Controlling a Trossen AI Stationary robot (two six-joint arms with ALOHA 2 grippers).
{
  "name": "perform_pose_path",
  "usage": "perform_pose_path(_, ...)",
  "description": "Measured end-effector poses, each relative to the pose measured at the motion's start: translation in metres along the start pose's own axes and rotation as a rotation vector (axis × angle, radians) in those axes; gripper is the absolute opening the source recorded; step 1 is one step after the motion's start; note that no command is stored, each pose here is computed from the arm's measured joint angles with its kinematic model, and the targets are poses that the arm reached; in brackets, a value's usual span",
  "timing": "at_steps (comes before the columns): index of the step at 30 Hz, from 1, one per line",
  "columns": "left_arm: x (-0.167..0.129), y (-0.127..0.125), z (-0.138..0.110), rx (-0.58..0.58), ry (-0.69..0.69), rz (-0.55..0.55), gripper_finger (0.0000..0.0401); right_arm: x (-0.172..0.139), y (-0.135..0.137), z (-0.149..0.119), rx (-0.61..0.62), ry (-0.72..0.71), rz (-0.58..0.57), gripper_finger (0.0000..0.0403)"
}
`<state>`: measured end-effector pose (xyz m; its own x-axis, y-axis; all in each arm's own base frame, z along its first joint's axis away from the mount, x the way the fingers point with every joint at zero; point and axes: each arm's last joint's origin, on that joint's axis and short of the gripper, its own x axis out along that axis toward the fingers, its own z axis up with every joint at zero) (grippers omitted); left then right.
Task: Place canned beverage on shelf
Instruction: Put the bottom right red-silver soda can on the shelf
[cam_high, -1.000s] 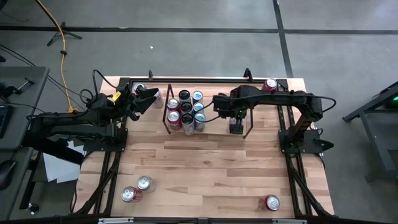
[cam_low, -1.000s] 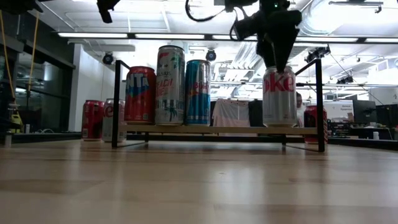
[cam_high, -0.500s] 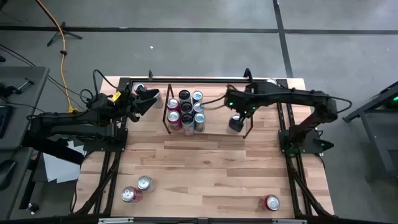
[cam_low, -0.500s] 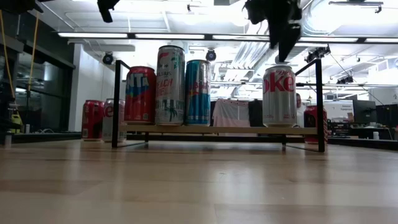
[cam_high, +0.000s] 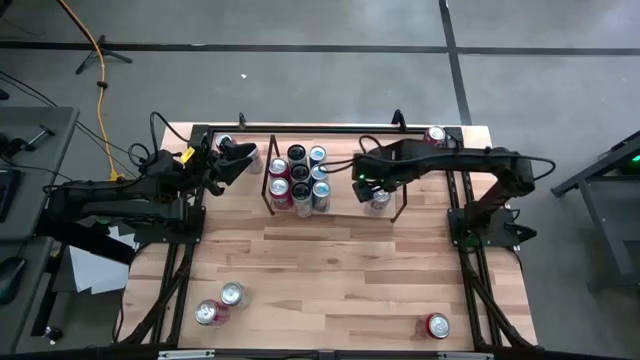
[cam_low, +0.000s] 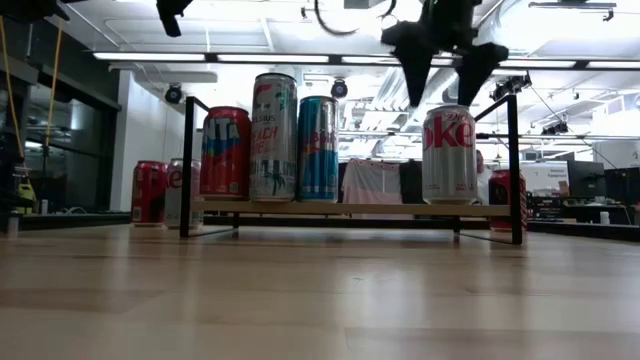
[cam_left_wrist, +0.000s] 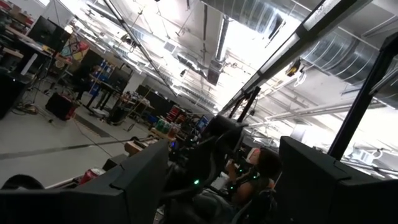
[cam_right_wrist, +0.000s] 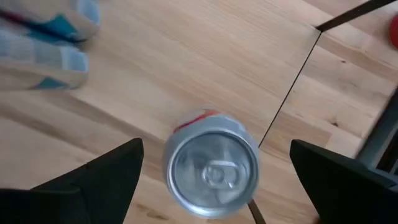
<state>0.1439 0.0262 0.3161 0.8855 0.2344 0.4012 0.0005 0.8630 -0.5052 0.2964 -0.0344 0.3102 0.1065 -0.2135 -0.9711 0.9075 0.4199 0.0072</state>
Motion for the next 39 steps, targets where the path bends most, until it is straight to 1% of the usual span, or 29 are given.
perform_pose_path(11, 0.0, 0.001, -0.001, 0.007, 0.014, 0.004, 0.0262, 0.017, 0.011, -0.008, 0.057, 0.053, -0.095, 0.0391)
perform_pose_path(18, 0.0, 0.001, -0.002, 0.018, 0.017, 0.004, 0.0262, 0.023, 0.018, -0.008, 0.083, 0.075, -0.07, 0.0391)
perform_pose_path(25, 0.0, 0.001, -0.002, 0.019, 0.017, 0.004, 0.0262, 0.023, 0.018, -0.008, 0.095, 0.084, -0.061, 0.0388)
perform_pose_path(28, 0.0, 0.001, -0.002, 0.02, 0.017, 0.004, 0.0262, 0.023, 0.018, -0.008, 0.097, 0.094, -0.059, 0.0372)
perform_pose_path(32, 0.0, 0.001, -0.002, 0.026, 0.019, 0.005, 0.0262, 0.024, 0.017, -0.009, 0.103, 0.097, -0.067, 0.034)
perform_pose_path(39, 0.0, 0.002, -0.003, 0.027, 0.031, 0.011, 0.0262, 0.034, 0.015, -0.014, 0.095, 0.109, -0.083, 0.029)
